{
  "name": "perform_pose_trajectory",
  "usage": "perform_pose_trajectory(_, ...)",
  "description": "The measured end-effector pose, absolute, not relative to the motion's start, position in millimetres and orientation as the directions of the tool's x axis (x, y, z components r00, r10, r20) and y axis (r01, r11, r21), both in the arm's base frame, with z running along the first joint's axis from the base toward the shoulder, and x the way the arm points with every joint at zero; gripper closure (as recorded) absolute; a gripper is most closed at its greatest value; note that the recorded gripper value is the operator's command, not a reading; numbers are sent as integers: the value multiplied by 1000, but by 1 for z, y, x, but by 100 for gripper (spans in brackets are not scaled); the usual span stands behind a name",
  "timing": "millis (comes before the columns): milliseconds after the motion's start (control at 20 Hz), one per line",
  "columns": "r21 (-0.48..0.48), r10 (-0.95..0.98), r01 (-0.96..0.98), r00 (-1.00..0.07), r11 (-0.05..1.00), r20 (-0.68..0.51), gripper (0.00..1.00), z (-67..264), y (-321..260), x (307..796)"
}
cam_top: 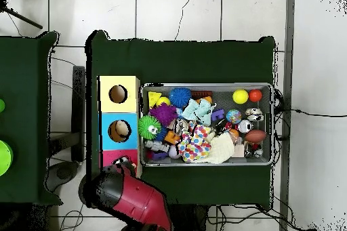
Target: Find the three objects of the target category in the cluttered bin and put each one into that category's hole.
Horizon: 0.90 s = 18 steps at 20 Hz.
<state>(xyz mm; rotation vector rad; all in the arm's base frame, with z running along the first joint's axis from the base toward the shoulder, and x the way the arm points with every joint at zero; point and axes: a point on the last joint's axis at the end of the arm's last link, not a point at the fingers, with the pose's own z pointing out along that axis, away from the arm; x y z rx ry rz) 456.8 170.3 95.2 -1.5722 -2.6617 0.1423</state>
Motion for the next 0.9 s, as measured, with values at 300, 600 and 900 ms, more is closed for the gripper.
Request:
perform_pose_trajectory(300, -102, 871, 867, -491, 488, -12, 100, 96, 174, 455)
perform_pose_trajectory(600, -101, 860, 856, -511, 507, -12, 100, 96, 185, 451)
perform_pose_trajectory(900, -100, 858, 854, -514, 511, -11, 100, 96, 190, 450)
